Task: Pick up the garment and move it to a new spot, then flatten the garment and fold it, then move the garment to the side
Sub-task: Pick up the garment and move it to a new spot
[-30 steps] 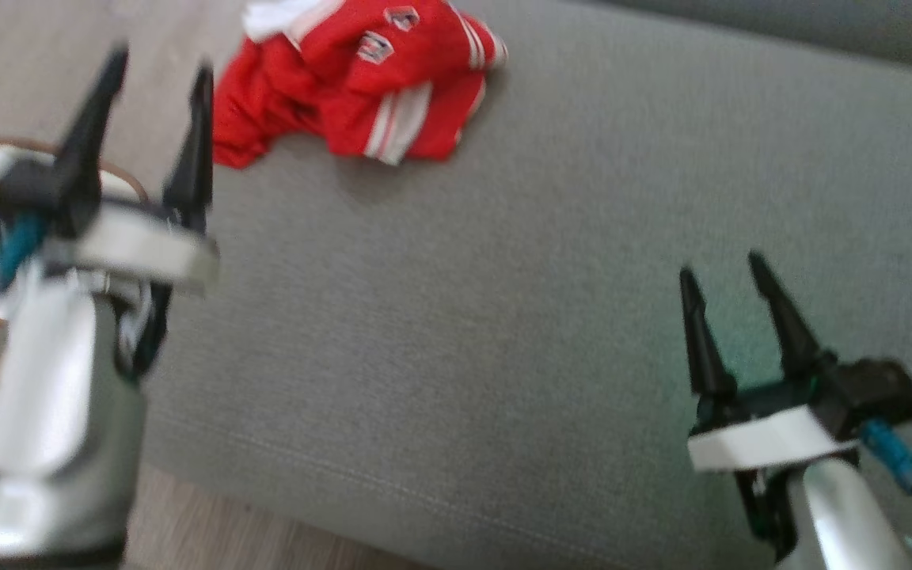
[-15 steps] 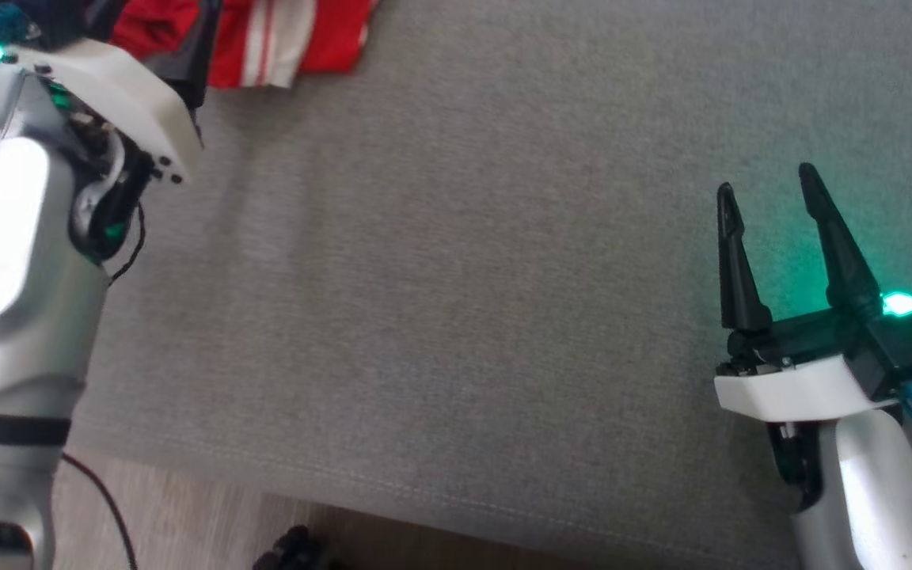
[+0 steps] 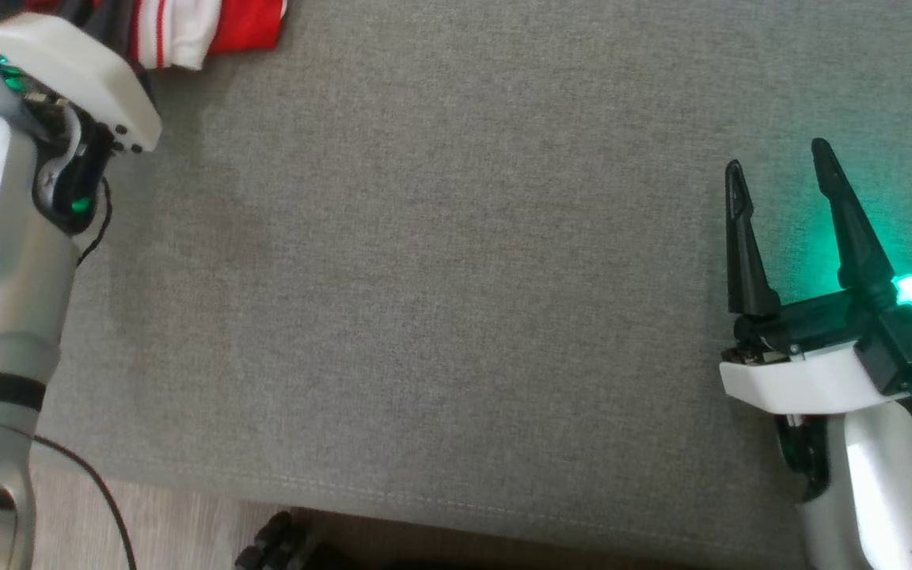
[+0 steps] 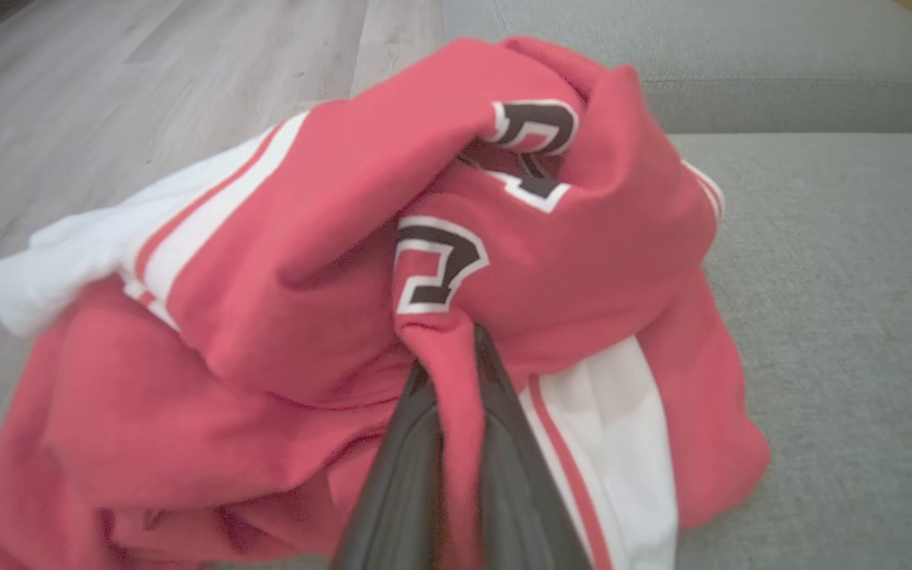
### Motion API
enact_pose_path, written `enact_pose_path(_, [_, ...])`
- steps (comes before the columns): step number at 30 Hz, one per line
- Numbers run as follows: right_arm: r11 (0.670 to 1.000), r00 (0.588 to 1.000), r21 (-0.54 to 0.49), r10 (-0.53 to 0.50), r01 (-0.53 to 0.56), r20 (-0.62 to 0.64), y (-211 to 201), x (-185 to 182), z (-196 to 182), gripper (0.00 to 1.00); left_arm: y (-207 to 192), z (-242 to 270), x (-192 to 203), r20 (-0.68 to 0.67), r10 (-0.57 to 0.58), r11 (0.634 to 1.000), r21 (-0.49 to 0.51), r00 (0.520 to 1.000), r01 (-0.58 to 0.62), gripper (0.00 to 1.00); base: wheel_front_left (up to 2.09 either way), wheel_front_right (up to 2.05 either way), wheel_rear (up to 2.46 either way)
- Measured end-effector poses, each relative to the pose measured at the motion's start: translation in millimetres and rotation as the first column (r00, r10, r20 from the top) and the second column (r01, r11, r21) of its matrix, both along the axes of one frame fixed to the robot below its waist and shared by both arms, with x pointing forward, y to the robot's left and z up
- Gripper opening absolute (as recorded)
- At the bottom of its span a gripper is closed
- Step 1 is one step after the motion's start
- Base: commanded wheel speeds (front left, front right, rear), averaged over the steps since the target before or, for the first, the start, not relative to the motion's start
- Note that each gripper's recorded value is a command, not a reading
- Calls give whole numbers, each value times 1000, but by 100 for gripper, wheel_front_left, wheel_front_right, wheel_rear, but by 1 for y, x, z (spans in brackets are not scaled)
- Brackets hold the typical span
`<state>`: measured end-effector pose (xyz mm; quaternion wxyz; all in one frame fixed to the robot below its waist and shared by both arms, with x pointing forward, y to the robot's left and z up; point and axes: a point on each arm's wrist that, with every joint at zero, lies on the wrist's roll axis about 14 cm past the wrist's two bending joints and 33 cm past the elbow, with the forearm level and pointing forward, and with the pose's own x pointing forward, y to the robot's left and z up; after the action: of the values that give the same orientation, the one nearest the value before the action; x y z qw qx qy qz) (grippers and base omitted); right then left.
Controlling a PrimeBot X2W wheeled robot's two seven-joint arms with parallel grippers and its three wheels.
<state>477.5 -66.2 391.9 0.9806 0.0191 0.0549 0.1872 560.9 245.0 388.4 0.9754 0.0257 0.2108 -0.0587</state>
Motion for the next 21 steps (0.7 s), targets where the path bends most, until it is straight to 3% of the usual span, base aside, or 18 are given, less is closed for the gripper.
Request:
enact_pose_path(5, [1000,1000,-3,-7,7,16,-3,-1,9,100,7,22,7,105,14,1000,10,994,-15,0,0,0,0])
enact_pose_path(12, [999,998,30,-26,25,56,-8,-6,32,100,18,96,23,283,-25,994,106,959,-5,0,0,0,0])
enact_pose_path(21, [996,992,76,-63,54,108,-18,-19,71,100,-14,181,14,418,-206,961,256,885,103,0,0,0,0])
